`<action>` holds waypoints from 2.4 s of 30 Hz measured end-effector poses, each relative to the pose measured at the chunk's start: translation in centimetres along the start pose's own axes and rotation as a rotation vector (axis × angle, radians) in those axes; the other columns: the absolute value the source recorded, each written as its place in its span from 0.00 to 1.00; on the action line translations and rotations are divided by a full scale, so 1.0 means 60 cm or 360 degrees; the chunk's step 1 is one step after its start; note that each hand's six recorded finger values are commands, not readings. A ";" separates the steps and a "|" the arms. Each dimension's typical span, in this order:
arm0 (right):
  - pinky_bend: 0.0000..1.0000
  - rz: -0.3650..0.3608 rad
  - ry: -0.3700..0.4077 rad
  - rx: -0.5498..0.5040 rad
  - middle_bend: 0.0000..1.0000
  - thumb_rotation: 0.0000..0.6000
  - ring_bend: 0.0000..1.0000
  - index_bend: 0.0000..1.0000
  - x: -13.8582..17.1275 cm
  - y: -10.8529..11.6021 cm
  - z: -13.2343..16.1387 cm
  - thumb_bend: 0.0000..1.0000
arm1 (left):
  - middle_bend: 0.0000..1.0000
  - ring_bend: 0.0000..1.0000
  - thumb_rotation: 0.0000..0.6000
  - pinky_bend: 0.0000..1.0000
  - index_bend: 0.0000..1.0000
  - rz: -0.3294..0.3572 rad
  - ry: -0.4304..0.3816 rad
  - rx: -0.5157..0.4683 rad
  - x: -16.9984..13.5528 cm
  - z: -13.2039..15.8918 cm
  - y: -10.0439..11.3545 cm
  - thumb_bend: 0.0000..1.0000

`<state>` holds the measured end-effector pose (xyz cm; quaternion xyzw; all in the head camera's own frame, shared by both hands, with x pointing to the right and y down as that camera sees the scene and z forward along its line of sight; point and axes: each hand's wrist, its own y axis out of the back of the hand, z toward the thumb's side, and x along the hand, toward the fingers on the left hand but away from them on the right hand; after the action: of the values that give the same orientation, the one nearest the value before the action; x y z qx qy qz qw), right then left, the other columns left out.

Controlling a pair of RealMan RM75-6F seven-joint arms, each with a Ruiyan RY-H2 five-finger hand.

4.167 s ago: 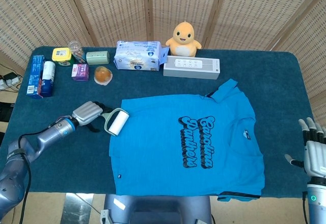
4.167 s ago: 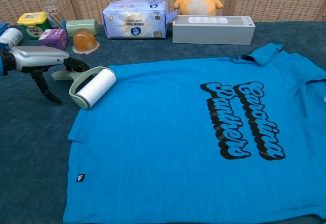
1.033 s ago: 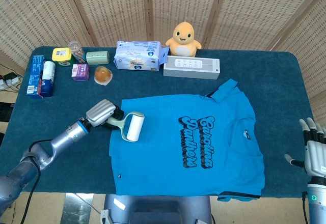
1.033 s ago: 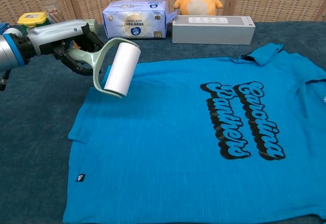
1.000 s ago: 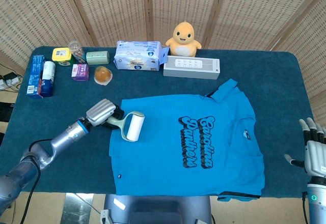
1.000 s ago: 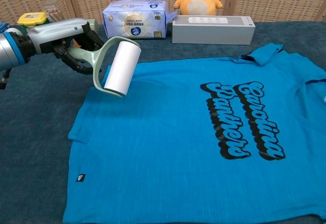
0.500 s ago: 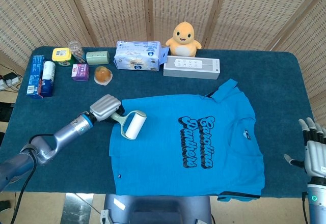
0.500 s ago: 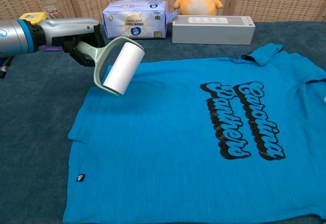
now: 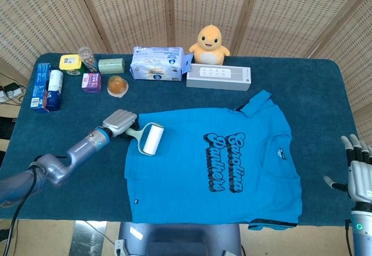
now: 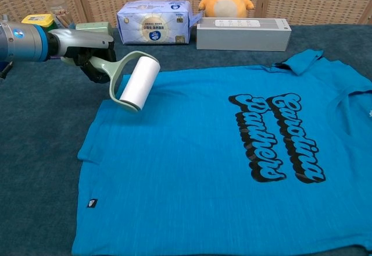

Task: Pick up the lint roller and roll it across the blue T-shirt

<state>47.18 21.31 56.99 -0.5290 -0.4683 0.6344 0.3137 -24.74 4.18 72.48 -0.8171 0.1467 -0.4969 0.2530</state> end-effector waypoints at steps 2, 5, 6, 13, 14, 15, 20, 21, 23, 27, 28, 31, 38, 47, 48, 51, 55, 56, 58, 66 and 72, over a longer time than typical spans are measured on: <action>0.00 -0.0001 0.0001 -0.0001 0.00 1.00 0.00 0.04 0.000 0.000 0.000 0.03 | 1.00 0.86 1.00 1.00 1.00 -0.0049 0.0037 -0.0066 0.001 0.005 0.005 0.70; 0.00 -0.0001 0.0001 -0.0004 0.00 1.00 0.00 0.04 0.000 0.001 0.000 0.03 | 1.00 0.86 1.00 1.00 1.00 -0.0090 0.0056 -0.0127 0.001 0.019 0.021 0.70; 0.00 -0.0001 0.0001 -0.0004 0.00 1.00 0.00 0.04 0.000 0.001 0.000 0.03 | 1.00 0.86 1.00 1.00 1.00 -0.0092 0.0056 -0.0127 0.001 0.022 0.027 0.70; 0.00 -0.0002 0.0005 -0.0013 0.00 1.00 0.00 0.04 0.000 0.003 0.000 0.03 | 1.00 0.86 1.00 1.00 1.00 -0.0123 0.0059 -0.0149 0.006 0.043 0.042 0.70; 0.00 -0.0001 0.0005 -0.0017 0.00 1.00 0.00 0.04 0.000 0.004 0.000 0.03 | 1.00 0.86 1.00 1.00 1.00 -0.0150 0.0067 -0.0158 0.007 0.047 0.041 0.70; 0.00 -0.0001 0.0005 -0.0025 0.00 1.00 0.00 0.04 0.001 0.004 0.000 0.03 | 1.00 0.86 1.00 1.00 1.00 -0.0175 0.0072 -0.0158 0.010 0.051 0.040 0.70; 0.00 -0.0002 0.0014 -0.0061 0.00 1.00 0.00 0.04 0.002 0.010 -0.002 0.03 | 1.00 0.86 1.00 1.00 1.00 -0.0285 0.0118 -0.0212 0.027 0.070 0.034 0.70; 0.00 0.0003 0.0016 -0.0070 0.00 1.00 0.00 0.04 0.002 0.010 -0.002 0.03 | 1.00 0.86 1.00 1.00 1.00 -0.0305 0.0131 -0.0233 0.031 0.073 0.032 0.70; 0.00 0.0008 0.0017 -0.0079 0.00 1.00 0.00 0.04 0.002 0.010 -0.003 0.03 | 1.00 0.86 1.00 1.00 1.00 -0.0352 0.0157 -0.0278 0.039 0.083 0.027 0.70; 0.00 0.0014 0.0015 -0.0107 0.00 1.00 0.00 0.04 0.000 0.013 -0.007 0.03 | 1.00 0.86 1.00 1.00 1.00 -0.0413 0.0183 -0.0278 0.057 0.105 0.016 0.70; 0.00 0.0016 0.0015 -0.0112 0.00 1.00 0.00 0.04 0.000 0.014 -0.008 0.03 | 1.00 0.86 1.00 1.00 1.00 -0.0422 0.0189 -0.0278 0.061 0.109 0.013 0.70; 0.00 0.0024 0.0013 -0.0126 0.00 1.00 0.00 0.04 -0.001 0.014 -0.010 0.03 | 1.00 0.86 1.00 1.00 1.00 -0.0440 0.0195 -0.0304 0.077 0.131 0.010 0.70; 0.00 0.0022 0.0001 -0.0157 0.00 1.00 0.00 0.04 -0.004 0.020 -0.019 0.03 | 1.00 0.86 1.00 1.00 1.00 -0.0486 0.0209 -0.0288 0.114 0.188 0.009 0.70; 0.00 0.0034 0.0001 -0.0184 0.00 1.00 0.00 0.04 -0.007 0.022 -0.025 0.03 | 1.00 0.86 1.00 1.00 1.00 -0.0565 0.0269 -0.0271 0.135 0.235 0.004 0.70; 0.00 0.0032 0.0004 -0.0188 0.00 1.00 0.00 0.04 -0.007 0.023 -0.025 0.03 | 1.00 0.86 1.00 1.00 1.00 -0.0571 0.0274 -0.0271 0.137 0.238 0.002 0.70; 0.00 0.0025 0.0011 -0.0195 0.00 1.00 0.00 0.04 -0.006 0.027 -0.024 0.03 | 1.00 0.86 1.00 1.00 1.00 -0.0579 0.0293 -0.0260 0.141 0.241 -0.005 0.70; 0.00 0.0015 0.0017 -0.0197 0.00 1.00 0.00 0.04 -0.003 0.030 -0.023 0.03 | 1.00 0.86 1.00 1.00 1.00 -0.0582 0.0317 -0.0264 0.145 0.240 -0.011 0.70; 0.00 0.0015 0.0018 -0.0196 0.00 1.00 0.00 0.04 -0.003 0.029 -0.022 0.03 | 1.00 0.86 1.00 1.00 1.00 -0.0582 0.0320 -0.0269 0.147 0.241 -0.012 0.70; 0.00 0.0018 0.0019 -0.0194 0.00 1.00 0.00 0.04 -0.002 0.029 -0.022 0.03 | 1.00 0.86 1.00 1.00 1.00 -0.0582 0.0323 -0.0269 0.148 0.242 -0.012 0.70; 0.00 0.0020 0.0018 -0.0188 0.00 1.00 0.00 0.04 -0.003 0.028 -0.021 0.03 | 1.00 0.86 1.00 1.00 1.00 -0.0608 0.0363 -0.0219 0.146 0.232 -0.015 0.70; 0.00 0.0015 0.0019 -0.0191 0.00 1.00 0.00 0.04 -0.002 0.029 -0.021 0.03 | 1.00 0.86 1.00 1.00 1.00 -0.0587 0.0377 -0.0151 0.146 0.220 -0.010 0.69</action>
<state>48.60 20.87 55.43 -0.5528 -0.5012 0.6035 0.2810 -9.01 3.92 74.30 -0.7769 0.0467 -0.6199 0.1002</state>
